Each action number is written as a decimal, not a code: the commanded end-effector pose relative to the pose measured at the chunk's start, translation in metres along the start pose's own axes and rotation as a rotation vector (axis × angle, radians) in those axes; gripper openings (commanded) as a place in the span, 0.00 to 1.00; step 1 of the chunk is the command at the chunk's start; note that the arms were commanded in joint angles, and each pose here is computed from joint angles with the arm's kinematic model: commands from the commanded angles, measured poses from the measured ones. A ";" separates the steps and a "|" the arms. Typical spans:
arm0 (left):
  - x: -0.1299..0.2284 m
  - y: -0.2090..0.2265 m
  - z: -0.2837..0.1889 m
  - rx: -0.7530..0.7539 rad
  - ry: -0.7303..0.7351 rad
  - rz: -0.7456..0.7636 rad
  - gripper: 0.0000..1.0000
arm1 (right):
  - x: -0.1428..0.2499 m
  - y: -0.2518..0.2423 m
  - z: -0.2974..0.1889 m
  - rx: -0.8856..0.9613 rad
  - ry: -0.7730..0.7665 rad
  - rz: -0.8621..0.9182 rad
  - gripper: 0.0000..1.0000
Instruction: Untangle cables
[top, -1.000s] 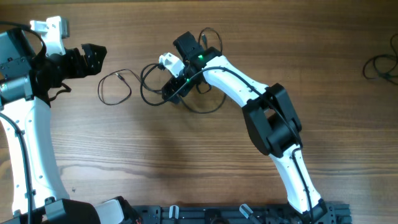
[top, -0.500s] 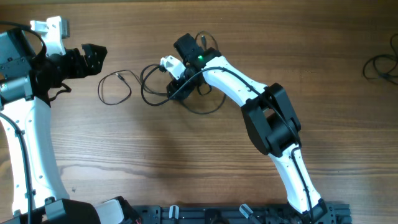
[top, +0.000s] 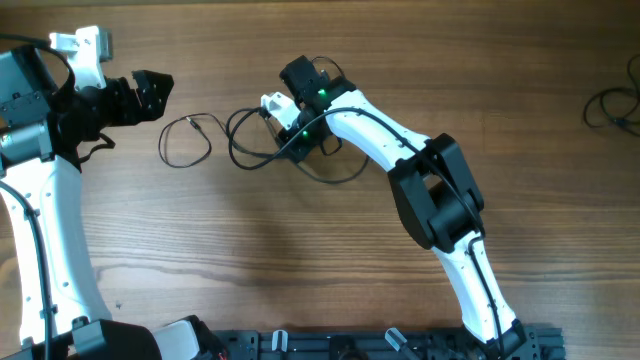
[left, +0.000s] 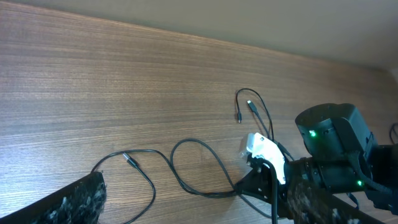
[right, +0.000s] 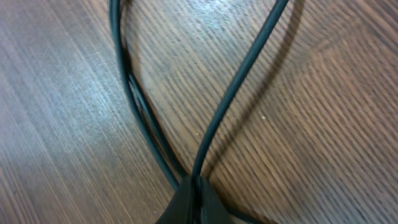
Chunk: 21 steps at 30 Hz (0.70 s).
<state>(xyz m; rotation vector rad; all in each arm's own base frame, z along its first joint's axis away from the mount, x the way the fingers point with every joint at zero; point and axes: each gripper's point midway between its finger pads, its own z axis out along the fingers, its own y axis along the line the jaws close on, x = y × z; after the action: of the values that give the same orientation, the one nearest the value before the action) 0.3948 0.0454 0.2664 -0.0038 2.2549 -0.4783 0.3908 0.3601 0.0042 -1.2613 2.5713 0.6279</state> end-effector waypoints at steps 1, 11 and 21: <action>-0.007 -0.006 -0.005 0.022 -0.021 0.027 0.95 | 0.007 -0.020 0.005 0.076 0.026 0.066 0.04; -0.007 -0.006 -0.005 0.022 -0.021 0.027 0.96 | -0.001 -0.034 -0.025 0.086 -0.011 0.118 0.37; -0.007 -0.006 -0.005 0.022 -0.021 0.027 0.95 | -0.008 -0.026 -0.024 0.039 -0.041 0.111 0.40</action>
<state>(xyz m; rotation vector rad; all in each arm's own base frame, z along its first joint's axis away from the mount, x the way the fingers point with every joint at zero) 0.3947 0.0444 0.2669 -0.0007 2.2526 -0.4855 0.4152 0.3316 0.0075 -1.0931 2.6566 0.5664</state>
